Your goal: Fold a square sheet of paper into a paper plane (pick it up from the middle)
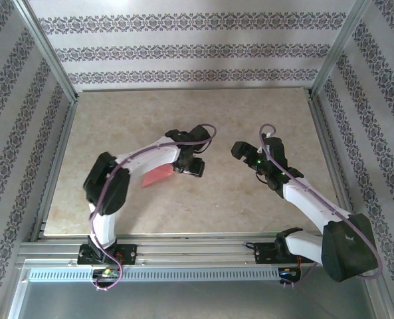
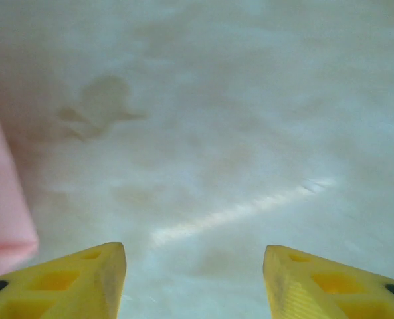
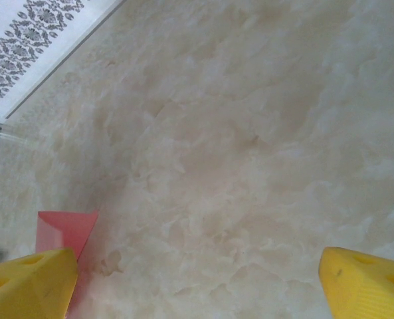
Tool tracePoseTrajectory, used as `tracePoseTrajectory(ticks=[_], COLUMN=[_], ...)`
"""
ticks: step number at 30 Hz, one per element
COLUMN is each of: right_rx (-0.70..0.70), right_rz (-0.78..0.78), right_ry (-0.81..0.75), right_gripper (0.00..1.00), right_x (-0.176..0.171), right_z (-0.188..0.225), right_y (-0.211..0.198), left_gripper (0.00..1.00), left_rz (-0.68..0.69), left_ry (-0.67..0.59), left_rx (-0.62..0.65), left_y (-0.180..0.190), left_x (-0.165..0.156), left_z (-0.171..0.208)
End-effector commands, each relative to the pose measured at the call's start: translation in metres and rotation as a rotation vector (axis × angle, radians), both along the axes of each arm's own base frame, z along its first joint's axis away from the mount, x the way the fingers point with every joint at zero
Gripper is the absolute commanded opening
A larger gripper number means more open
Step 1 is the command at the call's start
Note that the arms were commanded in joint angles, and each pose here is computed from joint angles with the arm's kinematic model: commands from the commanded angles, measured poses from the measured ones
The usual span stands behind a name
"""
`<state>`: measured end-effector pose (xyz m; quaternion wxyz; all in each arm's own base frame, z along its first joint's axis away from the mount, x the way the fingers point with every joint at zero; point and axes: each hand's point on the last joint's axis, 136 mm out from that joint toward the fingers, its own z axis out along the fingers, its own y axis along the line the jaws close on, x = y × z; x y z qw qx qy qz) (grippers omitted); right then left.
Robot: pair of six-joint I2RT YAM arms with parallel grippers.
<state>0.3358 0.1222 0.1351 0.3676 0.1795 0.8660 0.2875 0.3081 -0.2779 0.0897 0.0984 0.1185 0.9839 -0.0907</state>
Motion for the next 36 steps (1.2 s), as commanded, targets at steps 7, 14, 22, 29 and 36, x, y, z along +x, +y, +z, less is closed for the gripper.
tracePoseTrajectory(ticks=[7,14,22,29,36], right_rx=[0.047,0.077,0.139,0.169,0.198], right_rz=[0.188,0.281,0.358,0.394,0.438], right_ry=[0.037,0.063,0.092,0.108,0.182], right_gripper=[0.94,0.93,0.93,0.93,0.92], right_x=[0.005,0.007,-0.001,-0.006,-0.015], right_z=[-0.004,-0.010,-0.014,-0.017,-0.030], right_y=[0.060,0.110,0.154,0.173,0.197], left_gripper=[0.65,0.60,0.58,0.51,0.41], left_rz=[0.070,0.274,0.379,0.415,0.489], left_ry=[-0.186,-0.148,-0.127,-0.100,-0.065], left_rx=[-0.168,-0.089,-0.057,0.011,-0.034], left_y=[0.075,0.156,0.180,0.194,0.202], left_x=[-0.007,-0.003,0.018,0.025,0.024], left_z=[0.034,-0.012,-0.036,-0.053,-0.059])
